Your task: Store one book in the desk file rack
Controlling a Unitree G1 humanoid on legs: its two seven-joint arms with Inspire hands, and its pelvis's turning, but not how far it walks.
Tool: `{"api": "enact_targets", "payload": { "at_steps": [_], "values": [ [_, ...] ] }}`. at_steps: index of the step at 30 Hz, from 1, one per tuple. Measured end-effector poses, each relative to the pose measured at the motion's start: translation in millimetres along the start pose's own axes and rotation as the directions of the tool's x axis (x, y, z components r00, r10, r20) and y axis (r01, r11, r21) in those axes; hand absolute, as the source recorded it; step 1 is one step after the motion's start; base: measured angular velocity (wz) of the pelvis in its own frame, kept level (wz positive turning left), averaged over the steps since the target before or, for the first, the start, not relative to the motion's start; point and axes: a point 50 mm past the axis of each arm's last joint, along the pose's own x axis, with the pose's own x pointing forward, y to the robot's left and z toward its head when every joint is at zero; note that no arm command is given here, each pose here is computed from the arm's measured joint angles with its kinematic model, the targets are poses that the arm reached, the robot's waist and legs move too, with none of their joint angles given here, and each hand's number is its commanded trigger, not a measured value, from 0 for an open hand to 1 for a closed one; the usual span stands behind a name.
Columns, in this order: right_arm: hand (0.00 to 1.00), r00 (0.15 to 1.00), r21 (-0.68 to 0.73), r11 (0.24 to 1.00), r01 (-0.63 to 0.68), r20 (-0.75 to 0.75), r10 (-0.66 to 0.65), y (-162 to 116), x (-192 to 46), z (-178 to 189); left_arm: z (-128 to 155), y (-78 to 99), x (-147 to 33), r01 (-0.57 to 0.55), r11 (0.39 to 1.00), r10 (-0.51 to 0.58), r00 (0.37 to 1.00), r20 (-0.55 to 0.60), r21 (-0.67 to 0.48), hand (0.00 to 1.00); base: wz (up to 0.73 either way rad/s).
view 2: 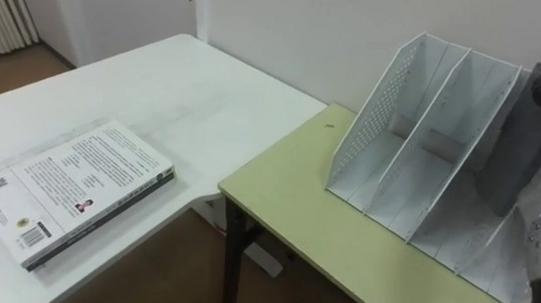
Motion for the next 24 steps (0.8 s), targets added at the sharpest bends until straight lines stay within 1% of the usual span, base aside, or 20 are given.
{"api": "enact_targets", "payload": {
  "at_steps": [3, 7, 20, 24],
  "values": [
    [0.0, 1.0, 0.013, 1.0, -0.004, 0.021, 0.004, 3.2, 2.0, 8.6, 0.1, 0.1, 0.0, 0.0, 1.0, 0.0, 1.0, 0.0, 0.001, 0.0, 0.0],
    [0.0, 0.998, 0.009, 1.0, 0.005, 0.055, -0.005, 0.4, 6.1, 20.0, 0.3, 0.1, 0.0, -0.001, 1.0, 0.001, 1.0, 0.001, 0.001, 0.0, 0.0],
    [0.0, 0.998, 0.007, 1.0, 0.022, 0.065, -0.022, -1.7, 7.0, 22.7, 1.0, 1.2, -0.3, -0.005, 1.0, 0.005, 1.0, 0.003, 0.003, 0.0, 0.0],
    [0.0, 0.995, 0.023, 1.0, -0.002, 0.104, 0.0, 4.2, 2.7, 32.0, 2.0, 1.0, 0.1, -0.009, 1.0, 0.009, 1.0, 0.002, 0.012, 0.0, 0.0]
  ]
}}
